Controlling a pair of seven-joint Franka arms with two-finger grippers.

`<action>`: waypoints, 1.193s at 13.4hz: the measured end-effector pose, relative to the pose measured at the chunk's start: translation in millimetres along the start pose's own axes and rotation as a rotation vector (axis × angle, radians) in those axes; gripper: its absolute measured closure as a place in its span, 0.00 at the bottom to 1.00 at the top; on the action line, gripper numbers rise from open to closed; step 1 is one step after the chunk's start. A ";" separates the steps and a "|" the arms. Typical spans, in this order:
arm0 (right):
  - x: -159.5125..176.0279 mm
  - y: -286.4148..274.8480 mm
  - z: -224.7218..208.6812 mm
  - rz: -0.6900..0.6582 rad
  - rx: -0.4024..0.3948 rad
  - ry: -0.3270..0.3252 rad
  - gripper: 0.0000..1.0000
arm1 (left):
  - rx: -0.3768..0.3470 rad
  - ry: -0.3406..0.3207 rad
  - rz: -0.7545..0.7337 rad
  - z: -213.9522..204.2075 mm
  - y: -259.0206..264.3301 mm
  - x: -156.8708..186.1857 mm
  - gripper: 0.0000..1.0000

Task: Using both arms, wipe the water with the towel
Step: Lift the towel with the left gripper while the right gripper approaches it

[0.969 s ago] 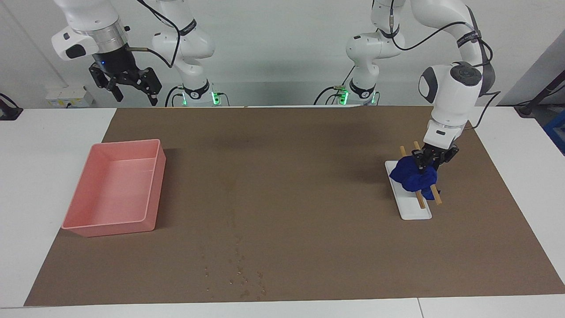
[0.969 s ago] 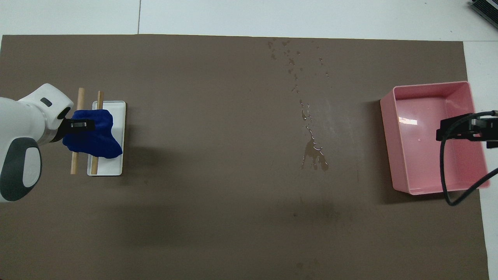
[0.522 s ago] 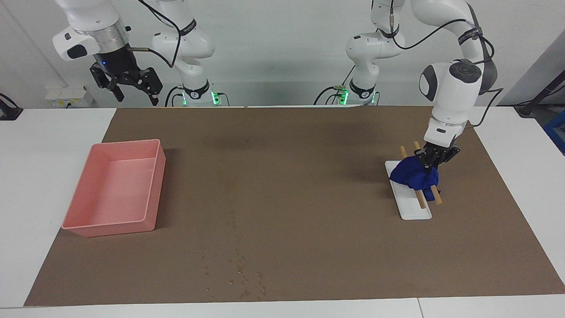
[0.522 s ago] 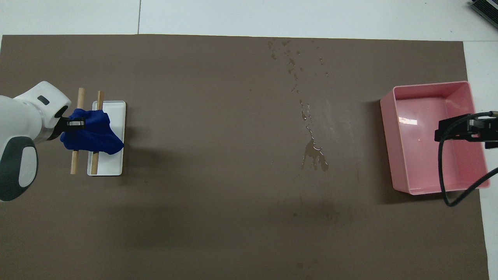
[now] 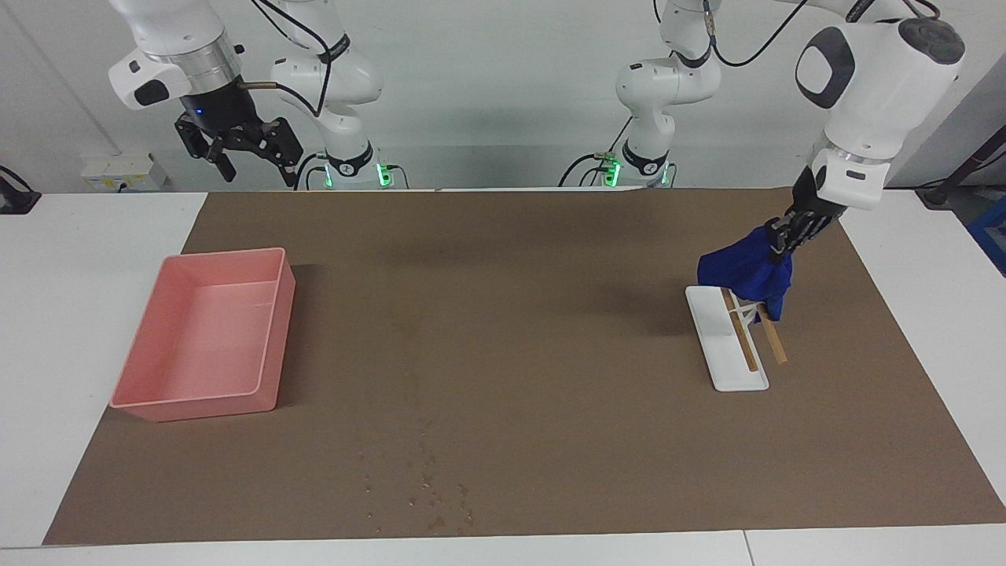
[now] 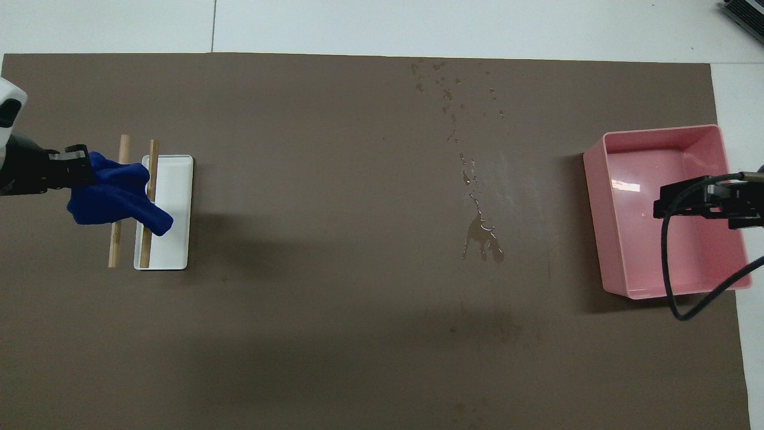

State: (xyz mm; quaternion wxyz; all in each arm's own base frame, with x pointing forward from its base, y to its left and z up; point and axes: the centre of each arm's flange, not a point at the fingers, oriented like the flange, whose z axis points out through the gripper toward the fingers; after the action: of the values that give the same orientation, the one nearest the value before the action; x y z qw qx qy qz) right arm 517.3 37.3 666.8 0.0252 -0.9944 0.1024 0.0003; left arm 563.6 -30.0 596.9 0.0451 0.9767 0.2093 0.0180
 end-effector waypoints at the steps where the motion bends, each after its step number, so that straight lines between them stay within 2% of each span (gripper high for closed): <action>1: -1.2 -7.8 -0.4 0.026 0.020 0.003 0.00 | -0.038 -0.037 -0.093 -12.0 13.1 -9.7 0.85; 3: -6.1 -33.4 -0.2 0.081 0.062 0.009 0.00 | -0.124 -0.119 -0.304 -23.8 40.1 -26.9 0.85; 6: -15.3 -81.5 4.9 0.205 0.163 -0.003 0.00 | -0.232 -0.292 -0.640 -28.2 69.1 -43.8 0.85; 8: -19.0 -115.1 10.1 0.326 0.252 -0.029 0.00 | -0.278 -0.412 -0.817 -31.9 81.2 -50.2 0.85; 10: -23.7 -153.1 16.5 0.459 0.335 -0.064 0.00 | -0.313 -0.502 -1.000 -32.3 99.2 -56.9 0.85; 13: -27.0 -201.9 24.6 0.679 0.451 -0.114 0.01 | -0.364 -0.571 -1.198 -16.8 150.1 -85.1 0.85; 16: -24.4 -231.5 33.6 0.805 0.529 -0.141 0.01 | -0.375 -0.597 -1.254 -1.9 203.7 -137.9 0.85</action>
State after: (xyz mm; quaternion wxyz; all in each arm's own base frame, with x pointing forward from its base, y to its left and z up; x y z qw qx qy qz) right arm 540.8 270.3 645.0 0.2820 -0.8329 0.4733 0.0514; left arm 520.8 -271.5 616.0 0.2693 0.6115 0.7030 -0.2435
